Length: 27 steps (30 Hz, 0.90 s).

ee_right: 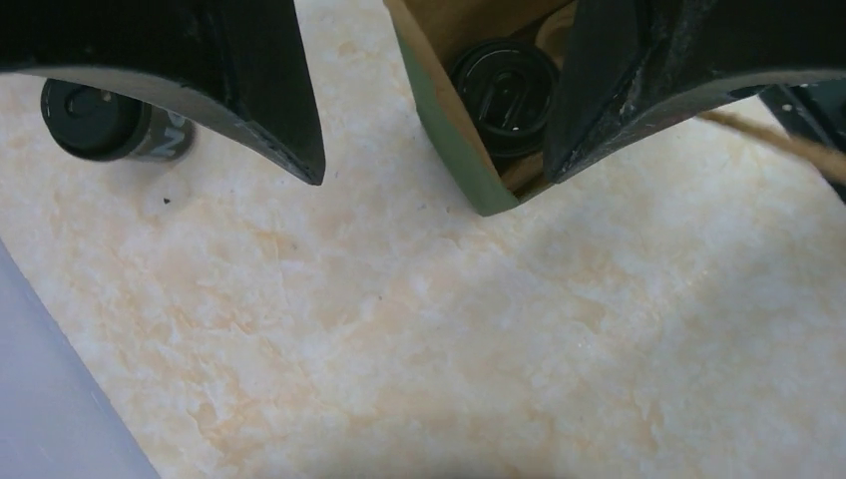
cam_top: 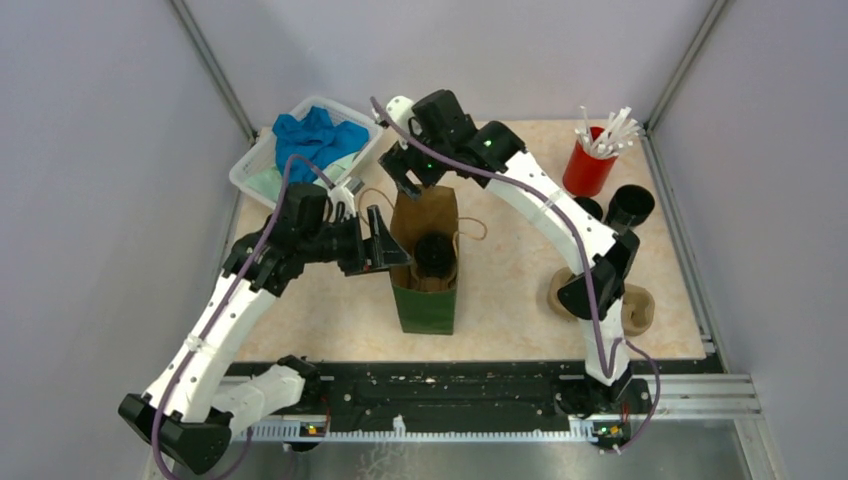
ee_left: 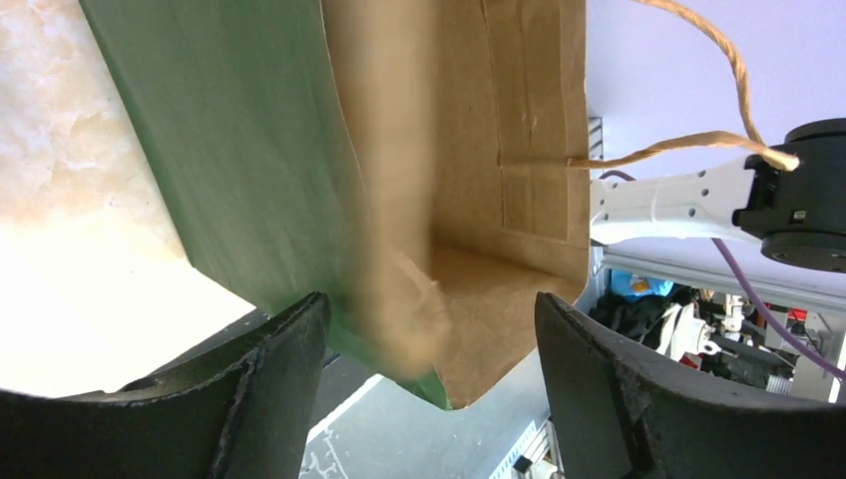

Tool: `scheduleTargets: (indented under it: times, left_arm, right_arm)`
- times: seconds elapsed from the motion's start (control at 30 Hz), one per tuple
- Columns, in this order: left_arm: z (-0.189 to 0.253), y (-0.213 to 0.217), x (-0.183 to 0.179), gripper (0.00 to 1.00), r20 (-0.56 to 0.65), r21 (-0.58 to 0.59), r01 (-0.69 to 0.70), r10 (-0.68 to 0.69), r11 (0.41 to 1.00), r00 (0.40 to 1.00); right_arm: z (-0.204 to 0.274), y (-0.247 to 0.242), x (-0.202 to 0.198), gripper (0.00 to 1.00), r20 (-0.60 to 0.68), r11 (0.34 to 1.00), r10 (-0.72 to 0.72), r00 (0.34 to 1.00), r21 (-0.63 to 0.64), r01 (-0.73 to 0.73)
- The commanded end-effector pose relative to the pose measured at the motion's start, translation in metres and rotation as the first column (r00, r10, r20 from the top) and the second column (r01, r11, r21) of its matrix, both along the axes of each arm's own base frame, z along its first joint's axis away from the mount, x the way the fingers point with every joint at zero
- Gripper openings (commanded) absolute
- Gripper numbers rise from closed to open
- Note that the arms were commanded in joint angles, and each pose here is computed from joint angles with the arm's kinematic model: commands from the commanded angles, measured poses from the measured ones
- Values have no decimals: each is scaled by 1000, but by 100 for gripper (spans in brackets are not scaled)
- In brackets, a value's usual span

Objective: Pack the takeout coffee
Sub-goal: Adjust the takeout bag at the center of the board.

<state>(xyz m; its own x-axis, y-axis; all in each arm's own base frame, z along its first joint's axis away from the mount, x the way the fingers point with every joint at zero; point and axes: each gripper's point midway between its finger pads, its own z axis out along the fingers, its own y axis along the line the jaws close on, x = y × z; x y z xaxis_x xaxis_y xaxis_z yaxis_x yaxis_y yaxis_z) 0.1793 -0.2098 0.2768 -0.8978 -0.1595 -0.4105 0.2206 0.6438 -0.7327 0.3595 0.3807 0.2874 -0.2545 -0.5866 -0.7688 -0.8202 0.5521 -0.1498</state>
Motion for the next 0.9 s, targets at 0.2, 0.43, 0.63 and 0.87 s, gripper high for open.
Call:
scheduleTargets:
  times: [0.2, 0.43, 0.63, 0.87]
  left_arm:
    - [40, 6, -2, 91, 163, -20, 7, -4, 1000, 987]
    - [7, 58, -30, 81, 105, 168, -169, 153, 971, 983]
    - [-50, 73, -38, 63, -88, 253, -308, 339, 917, 937]
    - [-123, 61, -6, 59, -166, 346, -286, 358, 894, 919]
  right_arm:
    - [122, -78, -68, 89, -233, 897, -243, 942, 316, 309]
    - [90, -166, -61, 93, -332, 733, -536, 776, 274, 623]
    - [8, -205, -46, 94, -422, 660, -627, 655, 159, 734]
    - [-94, -173, -47, 94, -574, 721, -545, 611, 50, 691]
